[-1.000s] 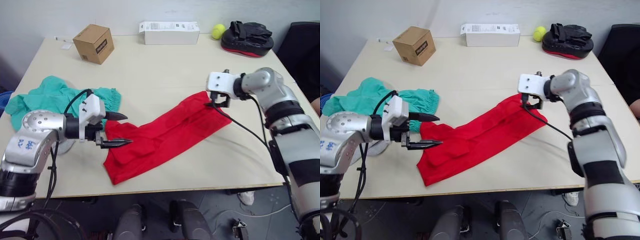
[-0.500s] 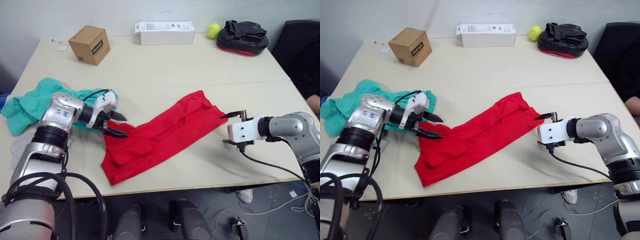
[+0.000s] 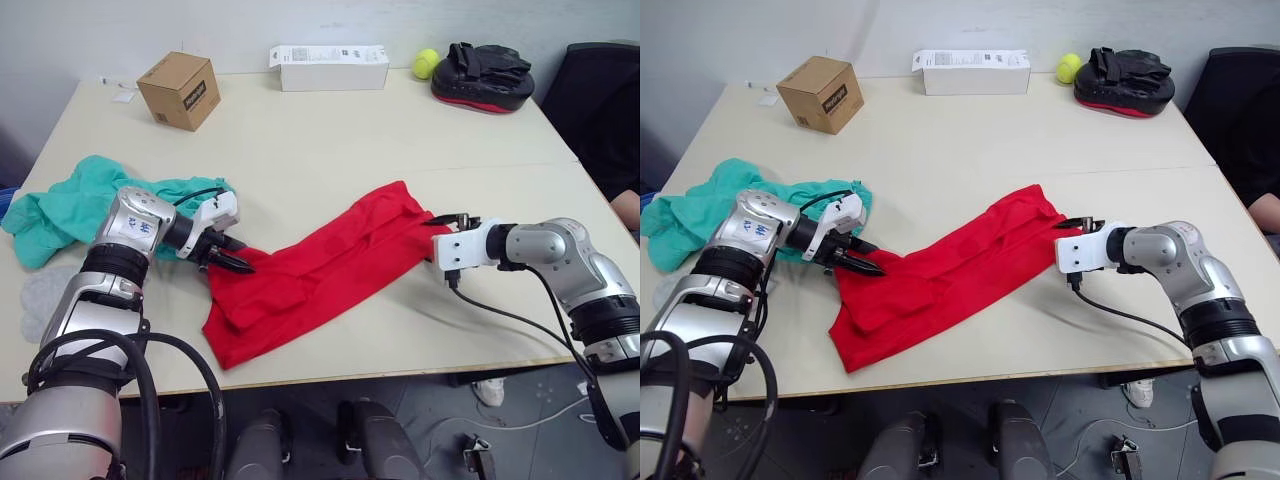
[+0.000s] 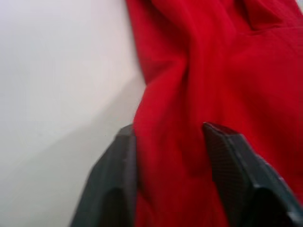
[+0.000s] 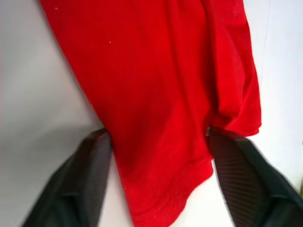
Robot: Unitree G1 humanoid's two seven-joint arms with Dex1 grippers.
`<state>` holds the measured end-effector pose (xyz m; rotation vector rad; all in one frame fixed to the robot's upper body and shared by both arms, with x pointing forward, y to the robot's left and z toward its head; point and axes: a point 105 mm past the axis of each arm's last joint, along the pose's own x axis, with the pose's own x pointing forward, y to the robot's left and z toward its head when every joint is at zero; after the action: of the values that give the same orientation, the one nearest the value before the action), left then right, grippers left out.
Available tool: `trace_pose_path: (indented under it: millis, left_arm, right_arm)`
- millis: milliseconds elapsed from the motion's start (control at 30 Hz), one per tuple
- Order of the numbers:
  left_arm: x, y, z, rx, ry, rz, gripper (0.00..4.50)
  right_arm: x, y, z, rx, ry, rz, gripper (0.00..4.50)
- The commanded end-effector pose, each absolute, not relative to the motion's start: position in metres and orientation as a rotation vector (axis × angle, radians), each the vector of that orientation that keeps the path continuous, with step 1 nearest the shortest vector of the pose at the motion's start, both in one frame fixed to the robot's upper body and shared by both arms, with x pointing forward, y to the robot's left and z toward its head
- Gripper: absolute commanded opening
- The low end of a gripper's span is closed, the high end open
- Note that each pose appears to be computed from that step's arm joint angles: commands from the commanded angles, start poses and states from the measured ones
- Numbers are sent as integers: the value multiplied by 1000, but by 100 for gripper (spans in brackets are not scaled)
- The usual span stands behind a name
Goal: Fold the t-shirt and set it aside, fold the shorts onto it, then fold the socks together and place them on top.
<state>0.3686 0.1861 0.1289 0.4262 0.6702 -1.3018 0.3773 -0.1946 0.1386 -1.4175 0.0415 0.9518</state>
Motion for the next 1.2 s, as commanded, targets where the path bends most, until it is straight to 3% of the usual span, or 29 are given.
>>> trace_pose_path:
  millis: [33, 100, 200, 433, 800, 1033, 1200]
  left_arm:
    - [365, 191, 129, 396, 683, -1298, 58]
    - [362, 192, 127, 383, 691, -1297, 0]
    - [356, 192, 130, 322, 693, -1309, 0]
    - [339, 190, 129, 214, 667, -1248, 0]
    - [274, 167, 124, 28, 663, -1091, 0]
    - [258, 161, 105, -99, 659, -898, 0]
    - [249, 156, 94, -140, 668, -858, 0]
  right_arm:
    - [382, -193, 132, -1422, 60, 962, 177]
    - [387, -192, 135, -1420, 54, 953, 104]
    - [394, -190, 141, -1426, 38, 942, 3]
    - [413, -170, 151, -1449, -9, 937, 3]
    - [429, -130, 158, -1553, -23, 1019, 3]
    - [435, -117, 164, -1607, -50, 1002, 3]
    - [436, -120, 164, -1620, -55, 998, 3]
